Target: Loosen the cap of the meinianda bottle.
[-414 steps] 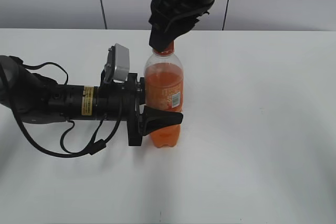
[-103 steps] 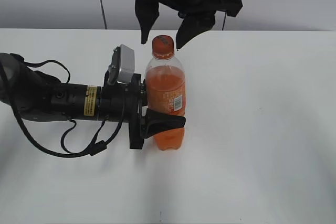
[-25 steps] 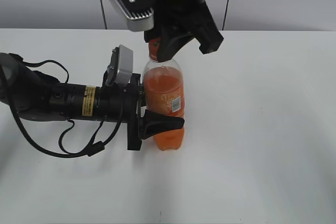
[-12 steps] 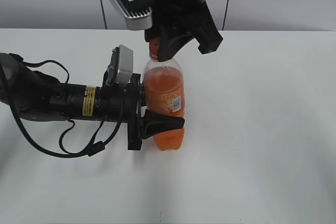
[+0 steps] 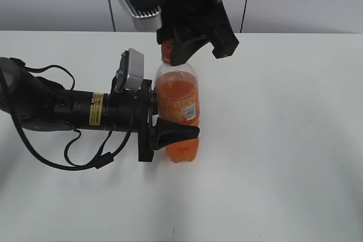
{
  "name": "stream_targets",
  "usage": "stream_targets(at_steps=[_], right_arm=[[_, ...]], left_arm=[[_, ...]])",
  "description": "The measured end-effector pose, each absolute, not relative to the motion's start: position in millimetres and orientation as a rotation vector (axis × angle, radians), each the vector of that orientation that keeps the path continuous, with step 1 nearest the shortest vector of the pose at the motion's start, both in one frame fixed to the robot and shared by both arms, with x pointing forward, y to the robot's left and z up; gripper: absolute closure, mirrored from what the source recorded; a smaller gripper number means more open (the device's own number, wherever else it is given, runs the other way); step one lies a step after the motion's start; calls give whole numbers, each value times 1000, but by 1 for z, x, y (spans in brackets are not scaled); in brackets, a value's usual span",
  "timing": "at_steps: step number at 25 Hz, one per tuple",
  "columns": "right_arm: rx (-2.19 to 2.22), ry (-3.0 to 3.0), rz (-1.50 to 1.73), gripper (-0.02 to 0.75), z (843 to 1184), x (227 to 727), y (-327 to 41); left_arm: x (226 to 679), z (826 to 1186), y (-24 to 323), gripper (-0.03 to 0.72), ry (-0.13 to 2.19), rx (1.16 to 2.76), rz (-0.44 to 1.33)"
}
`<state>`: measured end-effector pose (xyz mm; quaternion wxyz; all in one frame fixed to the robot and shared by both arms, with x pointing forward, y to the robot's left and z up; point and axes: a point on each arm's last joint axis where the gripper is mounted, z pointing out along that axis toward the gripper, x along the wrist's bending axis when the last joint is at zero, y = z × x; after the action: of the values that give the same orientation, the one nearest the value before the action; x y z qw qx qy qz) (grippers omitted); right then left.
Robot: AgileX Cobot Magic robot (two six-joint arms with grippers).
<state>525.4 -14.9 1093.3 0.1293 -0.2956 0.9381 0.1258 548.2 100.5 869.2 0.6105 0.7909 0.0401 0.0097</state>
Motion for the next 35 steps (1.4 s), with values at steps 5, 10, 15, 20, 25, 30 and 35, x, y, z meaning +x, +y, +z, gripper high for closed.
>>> stream_targets(at_steps=[5,10,15,20,25,30,35], right_arm=[[-853,2728,367,429,1093,525,-15],[-841,2732,376,398,1093,526,-14],[-823,2740,383,386,1093,525,-14],[-814,2743,385,384,1093,525,-14],[-797,2749,389,384,1093,525,-14],[-788,2749,438,384,1098,522,-13],[-776,2741,465,384,1104,519,-14]], left_arm=[[548,869,101,277,96,1825,23],[549,869,100,277,108,1824,26],[549,869,100,277,113,1823,28],[549,869,100,277,114,1823,27],[549,869,100,277,115,1823,27],[549,869,100,277,115,1823,27],[549,869,100,277,118,1823,28]])
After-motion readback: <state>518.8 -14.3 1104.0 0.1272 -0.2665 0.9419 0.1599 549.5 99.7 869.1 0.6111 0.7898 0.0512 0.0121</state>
